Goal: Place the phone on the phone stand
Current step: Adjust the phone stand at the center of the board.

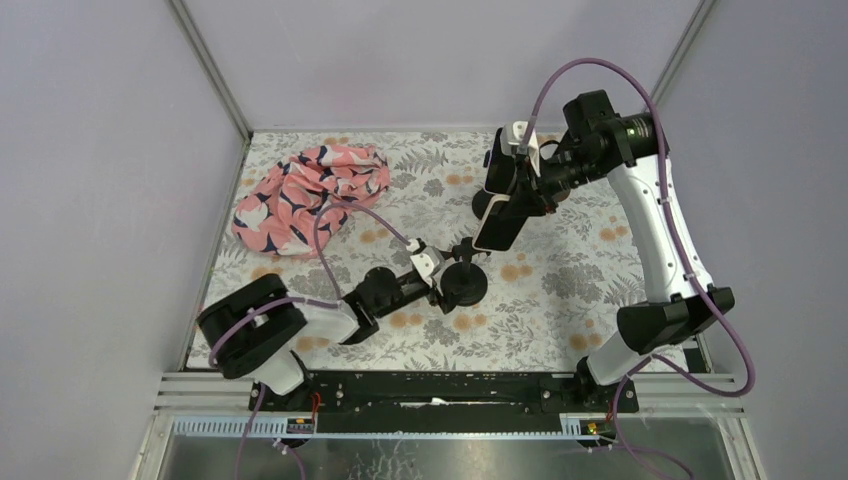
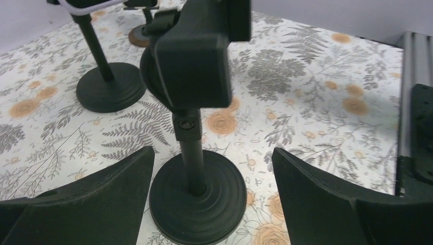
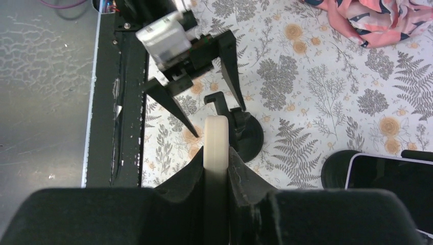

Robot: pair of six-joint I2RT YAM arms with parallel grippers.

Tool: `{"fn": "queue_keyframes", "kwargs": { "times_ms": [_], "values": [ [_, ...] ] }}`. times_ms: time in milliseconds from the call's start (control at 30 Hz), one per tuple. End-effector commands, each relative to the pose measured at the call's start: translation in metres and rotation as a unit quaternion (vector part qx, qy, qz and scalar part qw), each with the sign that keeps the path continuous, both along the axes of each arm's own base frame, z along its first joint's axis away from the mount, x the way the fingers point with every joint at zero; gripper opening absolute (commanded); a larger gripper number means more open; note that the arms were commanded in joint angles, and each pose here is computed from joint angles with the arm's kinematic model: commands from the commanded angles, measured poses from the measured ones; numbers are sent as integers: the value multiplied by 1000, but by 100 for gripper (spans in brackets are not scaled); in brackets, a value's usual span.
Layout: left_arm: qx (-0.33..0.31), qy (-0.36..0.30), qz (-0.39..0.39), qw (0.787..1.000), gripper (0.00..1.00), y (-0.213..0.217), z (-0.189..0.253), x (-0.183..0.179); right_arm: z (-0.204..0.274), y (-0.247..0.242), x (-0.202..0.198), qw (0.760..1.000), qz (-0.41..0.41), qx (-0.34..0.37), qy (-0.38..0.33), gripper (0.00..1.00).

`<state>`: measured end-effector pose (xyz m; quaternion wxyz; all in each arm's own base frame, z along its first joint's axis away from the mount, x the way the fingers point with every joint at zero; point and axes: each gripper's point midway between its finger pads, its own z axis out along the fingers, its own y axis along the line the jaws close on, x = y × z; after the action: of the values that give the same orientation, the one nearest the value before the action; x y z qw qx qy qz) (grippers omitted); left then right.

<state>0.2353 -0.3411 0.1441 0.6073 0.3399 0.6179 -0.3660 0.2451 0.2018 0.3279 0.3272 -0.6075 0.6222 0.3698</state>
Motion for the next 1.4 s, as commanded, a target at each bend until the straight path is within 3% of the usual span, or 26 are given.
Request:
{"fn": "queue_keyframes", "kwargs": {
  "times_ms": [0,400,600,667,767,933,1067,1233,1300,1367],
  "values": [
    [-60,-69,61,994,90,-1,28,24,32,6,-29,998,12,61,0,0],
    [-48,-55,127,989,64,-22,0,57,38,5,-34,996,6,86,22,0],
    [-45,-52,107,992,20,-27,-8,52,36,6,-36,995,8,90,32,0],
    [-33,-64,78,994,12,-29,-7,42,35,5,-36,996,6,87,33,0],
    [-13,-86,-21,996,9,-32,-3,10,33,5,-40,995,9,88,35,0],
    [-9,-18,-180,983,8,-18,0,-26,35,11,-57,992,33,110,44,0],
    [30,2,-228,973,8,-12,-18,-39,39,27,-78,988,76,121,61,0],
    [31,23,-255,966,13,-15,-28,-41,35,44,-93,983,112,121,83,0],
    [26,33,-242,969,22,-14,-29,-37,32,46,-91,983,113,120,78,0],
    [11,29,-206,978,46,-11,-24,-29,29,46,-88,984,108,117,74,0]
  ]
}}
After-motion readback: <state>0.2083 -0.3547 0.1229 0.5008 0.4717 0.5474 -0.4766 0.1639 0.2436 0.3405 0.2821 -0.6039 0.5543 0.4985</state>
